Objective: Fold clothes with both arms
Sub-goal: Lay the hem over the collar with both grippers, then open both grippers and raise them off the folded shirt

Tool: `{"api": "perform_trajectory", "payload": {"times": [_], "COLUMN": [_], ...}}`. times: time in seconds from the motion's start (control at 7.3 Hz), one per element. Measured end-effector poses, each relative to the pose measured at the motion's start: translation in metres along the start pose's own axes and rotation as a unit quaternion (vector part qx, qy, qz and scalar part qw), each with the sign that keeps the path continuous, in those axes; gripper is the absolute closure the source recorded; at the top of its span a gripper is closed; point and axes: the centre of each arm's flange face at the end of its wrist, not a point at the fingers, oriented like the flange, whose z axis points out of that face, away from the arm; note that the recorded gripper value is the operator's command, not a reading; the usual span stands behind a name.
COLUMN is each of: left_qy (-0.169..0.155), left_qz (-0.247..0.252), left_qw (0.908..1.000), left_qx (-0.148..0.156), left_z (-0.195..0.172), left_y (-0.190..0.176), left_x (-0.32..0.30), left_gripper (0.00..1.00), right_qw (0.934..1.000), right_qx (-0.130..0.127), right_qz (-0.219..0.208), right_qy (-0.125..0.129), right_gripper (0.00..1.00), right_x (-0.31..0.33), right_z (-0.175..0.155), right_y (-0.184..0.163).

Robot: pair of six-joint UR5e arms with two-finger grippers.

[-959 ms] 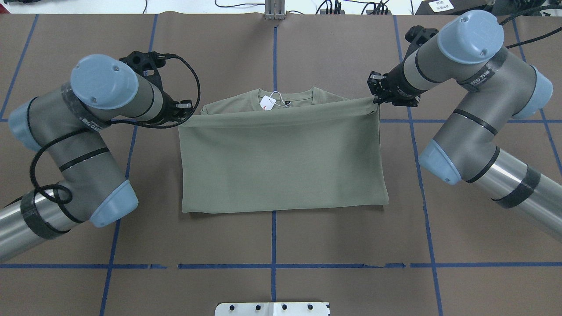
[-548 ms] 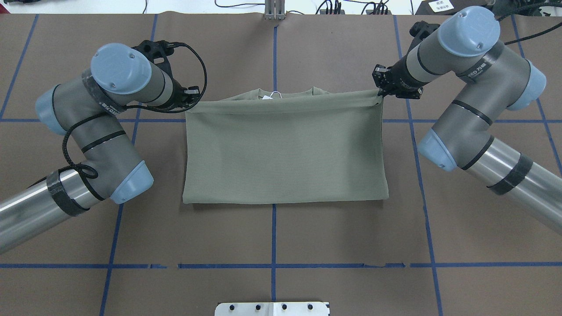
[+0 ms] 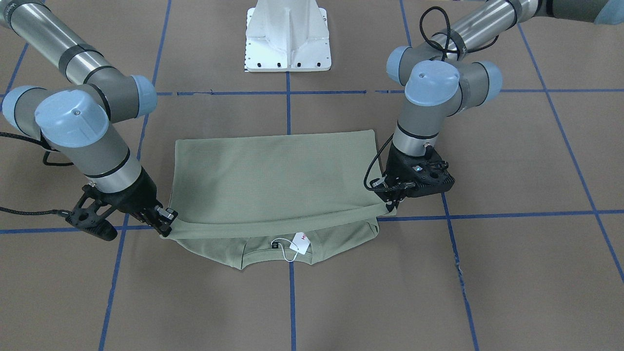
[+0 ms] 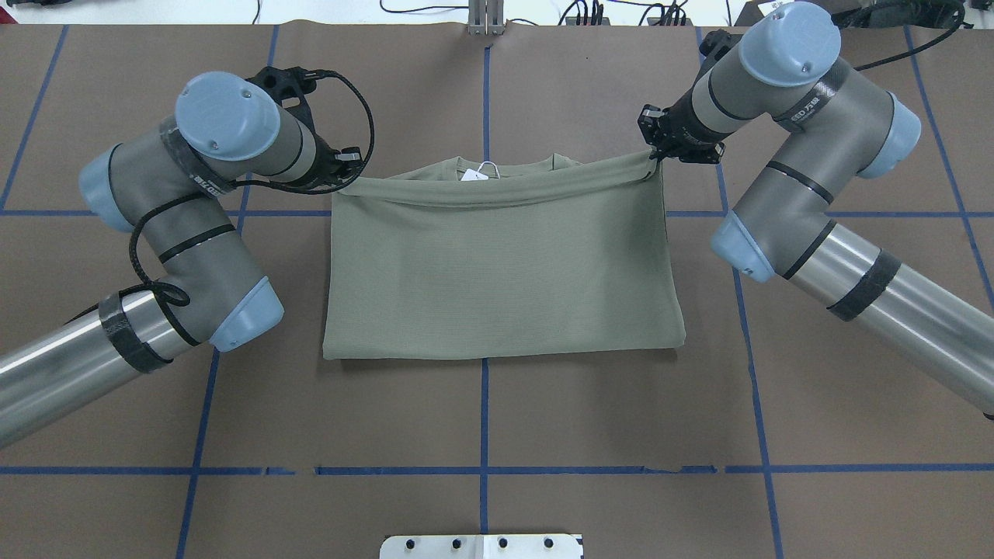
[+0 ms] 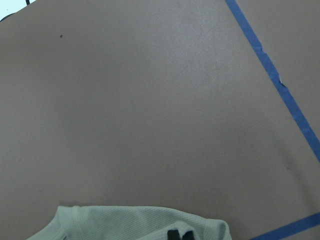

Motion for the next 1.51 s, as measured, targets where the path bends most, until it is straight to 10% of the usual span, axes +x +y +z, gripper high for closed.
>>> {"api": "perform_trajectory", "payload": {"times": [1.51], "left_qy": [-0.015], "left_qz": [-0.007], "left_qw": [0.9998], "left_qx": [0.009], "left_z": [0.02], "left_y": [-0.027], "left_x": [0.0], "left_gripper": [1.0], "right_qw": [0.9998], "right_qx": [0.006], "right_qz": [-0.014], "right_qy": [0.009], "right_gripper": [1.0], "right_x": [0.002], "right_z": [0.013], "right_y": [-0.025]}}
